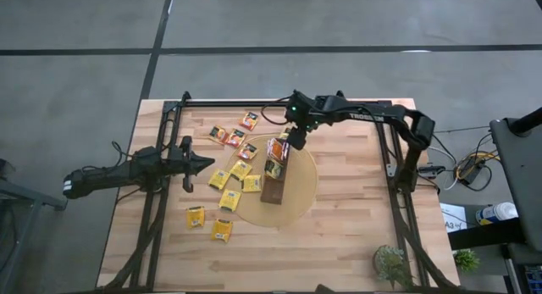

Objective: Pick & Place Tea
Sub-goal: Put the yellow tea bag into the middle section of the wooden organizer

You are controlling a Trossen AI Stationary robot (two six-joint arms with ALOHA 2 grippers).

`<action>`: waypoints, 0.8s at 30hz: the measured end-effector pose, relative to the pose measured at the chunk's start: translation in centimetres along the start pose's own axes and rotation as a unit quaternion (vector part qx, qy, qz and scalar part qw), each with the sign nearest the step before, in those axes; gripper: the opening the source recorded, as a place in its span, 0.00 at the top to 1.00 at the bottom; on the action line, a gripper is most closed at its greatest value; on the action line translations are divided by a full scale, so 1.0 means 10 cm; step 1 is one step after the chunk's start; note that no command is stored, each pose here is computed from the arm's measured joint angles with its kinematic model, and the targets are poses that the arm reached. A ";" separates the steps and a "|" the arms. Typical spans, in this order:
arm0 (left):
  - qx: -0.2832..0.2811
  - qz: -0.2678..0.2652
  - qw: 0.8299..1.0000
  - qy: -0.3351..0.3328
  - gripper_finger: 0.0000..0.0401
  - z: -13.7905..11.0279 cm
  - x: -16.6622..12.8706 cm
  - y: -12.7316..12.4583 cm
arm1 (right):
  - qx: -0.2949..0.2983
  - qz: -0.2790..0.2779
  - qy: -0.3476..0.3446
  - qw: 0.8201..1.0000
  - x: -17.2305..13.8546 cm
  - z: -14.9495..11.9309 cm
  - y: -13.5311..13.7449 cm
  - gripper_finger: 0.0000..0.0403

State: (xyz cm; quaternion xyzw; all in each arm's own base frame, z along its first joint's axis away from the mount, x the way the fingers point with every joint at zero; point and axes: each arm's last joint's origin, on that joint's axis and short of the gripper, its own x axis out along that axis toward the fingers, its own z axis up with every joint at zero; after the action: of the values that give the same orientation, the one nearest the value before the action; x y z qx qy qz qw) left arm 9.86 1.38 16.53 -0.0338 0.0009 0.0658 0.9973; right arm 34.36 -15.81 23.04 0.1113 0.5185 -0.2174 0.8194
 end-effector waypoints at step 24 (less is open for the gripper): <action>0.000 0.000 1.000 0.000 1.00 0.00 0.00 0.00 | 0.273 -0.009 0.118 0.955 0.56 0.34 -0.28 0.56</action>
State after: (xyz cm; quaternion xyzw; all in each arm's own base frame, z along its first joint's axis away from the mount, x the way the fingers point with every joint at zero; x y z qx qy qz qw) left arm 9.86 1.38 16.53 -0.0338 0.0008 0.0659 0.9973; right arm 37.83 -21.06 19.63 0.3508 0.5336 -0.3436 0.6885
